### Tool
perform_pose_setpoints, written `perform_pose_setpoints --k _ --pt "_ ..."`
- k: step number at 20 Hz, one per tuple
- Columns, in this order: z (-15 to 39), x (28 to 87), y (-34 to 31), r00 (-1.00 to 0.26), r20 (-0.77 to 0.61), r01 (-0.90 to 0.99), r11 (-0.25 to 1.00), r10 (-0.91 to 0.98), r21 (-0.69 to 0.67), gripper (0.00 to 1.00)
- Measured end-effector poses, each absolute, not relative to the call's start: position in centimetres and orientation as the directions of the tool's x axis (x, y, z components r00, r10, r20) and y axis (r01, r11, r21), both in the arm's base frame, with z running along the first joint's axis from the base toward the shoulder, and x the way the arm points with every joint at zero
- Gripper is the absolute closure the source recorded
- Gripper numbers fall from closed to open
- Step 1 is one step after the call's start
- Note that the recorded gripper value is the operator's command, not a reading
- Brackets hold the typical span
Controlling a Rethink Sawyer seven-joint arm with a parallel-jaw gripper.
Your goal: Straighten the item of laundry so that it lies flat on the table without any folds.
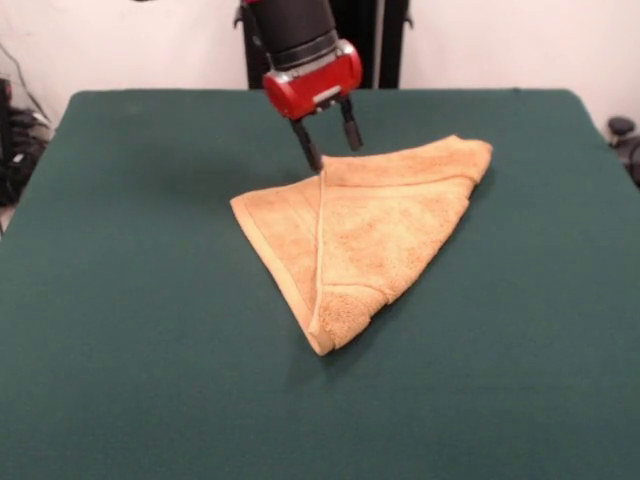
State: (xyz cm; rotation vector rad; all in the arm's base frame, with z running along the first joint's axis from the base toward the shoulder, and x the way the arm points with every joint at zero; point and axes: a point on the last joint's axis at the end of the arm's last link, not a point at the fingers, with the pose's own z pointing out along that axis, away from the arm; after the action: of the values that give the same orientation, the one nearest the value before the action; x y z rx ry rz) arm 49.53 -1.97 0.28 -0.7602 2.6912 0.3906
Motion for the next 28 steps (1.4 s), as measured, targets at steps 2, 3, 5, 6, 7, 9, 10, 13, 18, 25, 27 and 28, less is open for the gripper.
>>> perform_pose_setpoints --k 2,3,5,6,7,9,10,13,18,25,27,28 --pt "0.2 49.4 -1.3 -0.805 -0.376 -0.547 0.819 -0.459 0.173 0.00" --pt "0.1 49.2 -0.7 -0.802 -0.380 -0.551 0.817 -0.461 0.171 0.00" --pt "0.1 49.0 0.1 -0.799 -0.386 -0.553 0.815 -0.462 0.170 0.00" --pt "0.1 49.0 0.5 -0.797 -0.389 -0.554 0.815 -0.461 0.169 0.00" --pt "0.1 48.9 1.0 -0.796 -0.392 -0.554 0.816 -0.460 0.168 0.00" --pt "0.3 48.6 1.9 -0.796 -0.400 -0.550 0.819 -0.455 0.161 0.00" --pt "0.4 48.6 2.2 -0.796 -0.402 -0.548 0.821 -0.452 0.161 0.00" --pt "0.4 48.3 3.0 -0.804 -0.408 -0.533 0.829 -0.433 0.171 0.00" --pt "0.2 47.9 3.1 -0.812 -0.407 -0.522 0.832 -0.419 0.186 0.00" --pt "-1.2 46.8 0.7 -0.859 -0.386 -0.447 0.861 -0.337 0.241 0.00" --pt "-1.7 46.3 0.0 -0.875 -0.371 -0.421 0.867 -0.311 0.267 0.00" --pt "-2.0 45.9 -0.4 -0.885 -0.361 -0.404 0.870 -0.294 0.284 0.00"
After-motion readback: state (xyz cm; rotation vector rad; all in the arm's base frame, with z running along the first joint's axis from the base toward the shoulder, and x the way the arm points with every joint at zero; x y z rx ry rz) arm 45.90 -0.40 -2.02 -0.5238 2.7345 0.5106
